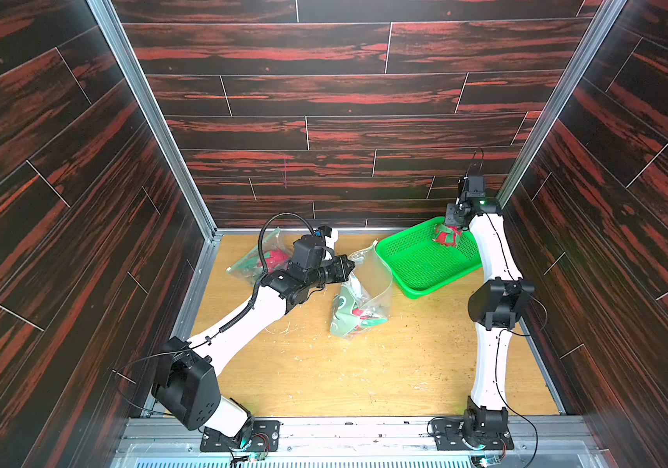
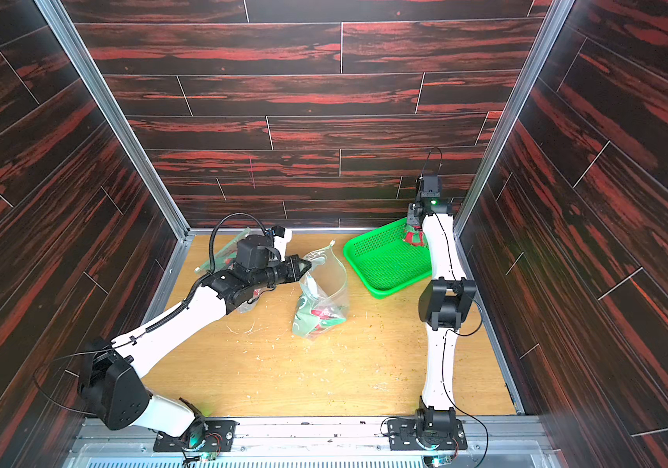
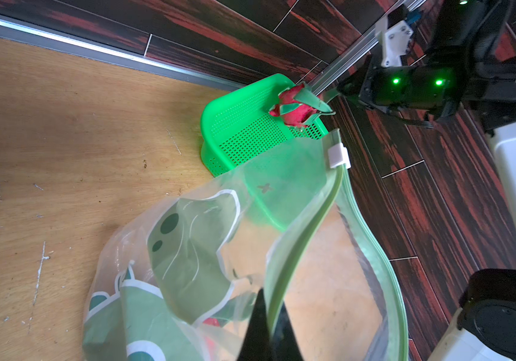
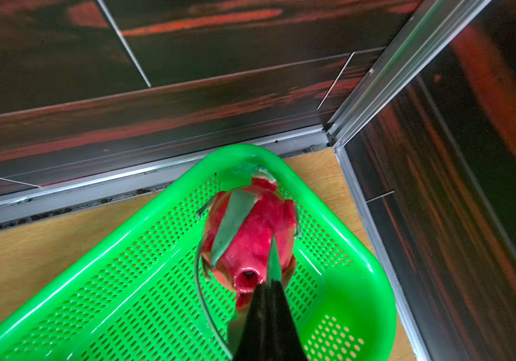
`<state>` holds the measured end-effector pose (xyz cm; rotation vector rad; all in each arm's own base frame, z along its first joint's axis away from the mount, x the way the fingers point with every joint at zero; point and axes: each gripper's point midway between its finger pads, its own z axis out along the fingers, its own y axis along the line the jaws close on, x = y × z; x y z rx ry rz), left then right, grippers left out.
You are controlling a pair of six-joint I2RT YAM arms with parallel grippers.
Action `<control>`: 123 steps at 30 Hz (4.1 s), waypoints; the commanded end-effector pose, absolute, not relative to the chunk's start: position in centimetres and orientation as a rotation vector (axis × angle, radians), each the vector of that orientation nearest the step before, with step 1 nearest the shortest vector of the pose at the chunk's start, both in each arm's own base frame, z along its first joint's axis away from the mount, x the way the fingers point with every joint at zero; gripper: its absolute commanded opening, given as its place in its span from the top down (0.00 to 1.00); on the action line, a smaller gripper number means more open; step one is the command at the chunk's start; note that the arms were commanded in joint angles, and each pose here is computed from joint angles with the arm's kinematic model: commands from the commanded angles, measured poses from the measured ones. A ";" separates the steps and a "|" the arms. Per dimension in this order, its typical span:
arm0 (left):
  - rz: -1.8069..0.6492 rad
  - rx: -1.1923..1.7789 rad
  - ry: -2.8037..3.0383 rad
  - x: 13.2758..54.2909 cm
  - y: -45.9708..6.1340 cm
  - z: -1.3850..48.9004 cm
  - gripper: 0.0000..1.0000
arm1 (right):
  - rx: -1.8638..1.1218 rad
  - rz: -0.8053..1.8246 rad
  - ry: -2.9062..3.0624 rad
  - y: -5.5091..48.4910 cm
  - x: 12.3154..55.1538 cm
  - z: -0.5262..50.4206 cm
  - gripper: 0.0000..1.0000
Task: Open the zip-top bag and take out the dragon fruit
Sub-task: Place the dragon fruit in the basket, then pick up the dragon fruit from the zipper food storage bag.
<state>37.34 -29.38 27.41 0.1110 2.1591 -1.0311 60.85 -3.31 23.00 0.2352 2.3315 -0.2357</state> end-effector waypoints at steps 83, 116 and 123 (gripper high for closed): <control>-1.088 0.138 2.114 37.1 -30.3 32.8 0.95 | -0.731 1.188 2.286 30.7 28.2 36.0 0.70; -1.101 0.213 2.186 36.4 -33.5 29.8 0.94 | -0.621 0.596 2.834 24.5 24.5 20.2 0.69; -1.114 0.217 2.210 36.5 -34.1 28.5 0.92 | -0.604 0.609 2.880 24.5 23.9 18.1 0.70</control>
